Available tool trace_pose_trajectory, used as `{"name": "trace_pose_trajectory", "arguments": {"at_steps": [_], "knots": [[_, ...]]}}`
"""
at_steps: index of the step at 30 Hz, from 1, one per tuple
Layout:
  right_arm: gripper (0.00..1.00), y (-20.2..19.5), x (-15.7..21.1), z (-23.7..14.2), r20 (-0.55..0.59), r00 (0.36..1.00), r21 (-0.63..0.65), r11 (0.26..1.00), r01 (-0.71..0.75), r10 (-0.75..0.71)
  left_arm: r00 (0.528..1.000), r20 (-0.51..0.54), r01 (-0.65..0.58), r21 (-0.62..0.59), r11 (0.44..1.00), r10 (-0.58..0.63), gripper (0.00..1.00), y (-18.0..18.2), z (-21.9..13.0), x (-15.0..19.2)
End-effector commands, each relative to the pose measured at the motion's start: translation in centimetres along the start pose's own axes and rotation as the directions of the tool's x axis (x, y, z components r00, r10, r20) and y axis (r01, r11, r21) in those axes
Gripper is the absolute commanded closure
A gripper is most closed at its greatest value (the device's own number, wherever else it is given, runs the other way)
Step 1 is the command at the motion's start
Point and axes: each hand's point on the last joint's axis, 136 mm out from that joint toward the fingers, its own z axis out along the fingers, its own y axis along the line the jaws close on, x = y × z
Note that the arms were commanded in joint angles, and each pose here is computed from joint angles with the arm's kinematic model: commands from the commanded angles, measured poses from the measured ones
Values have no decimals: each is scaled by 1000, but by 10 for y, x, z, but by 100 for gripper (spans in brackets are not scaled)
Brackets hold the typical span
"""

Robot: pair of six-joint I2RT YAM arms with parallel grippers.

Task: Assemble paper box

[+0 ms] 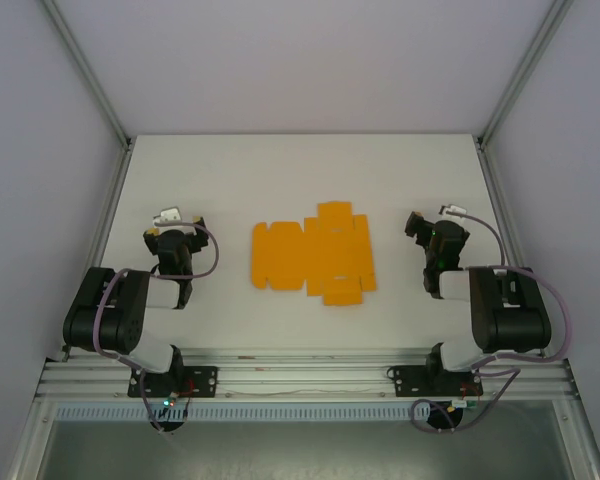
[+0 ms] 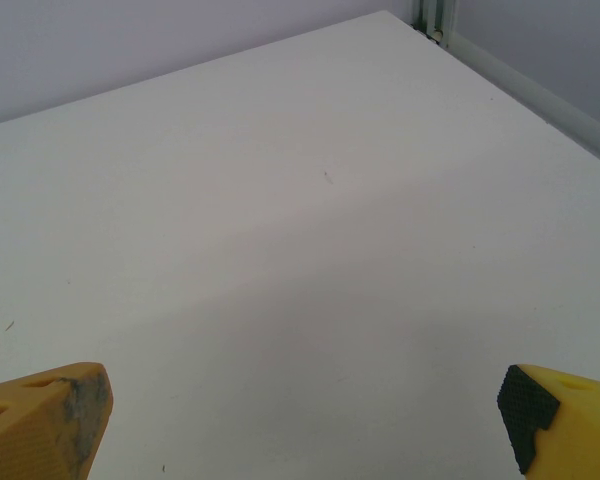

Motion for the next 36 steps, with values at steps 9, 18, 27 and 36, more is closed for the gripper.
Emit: {"name": "trace_pose_trajectory", "arguments": {"at_steps": [9,18,27,36], "knots": [[0,6,-11,-4,13,1000,-32,999,10,-9,1000,22,-8,34,999,7,0,-6,-1,-21],[0,13,-51,-33,-63,997,-9,999,-51,51,994,-52,99,149,984,-92,0,-30,-16,-68],[36,92,-13,-69,-415,896,-144,961,-235,157,920,-359,283,338,897,-155,0,-116,-51,-34],[68,153,80,-59,-697,717,-167,971,-169,5,816,-576,331,391,859,-53,0,-142,-72,30]]}}
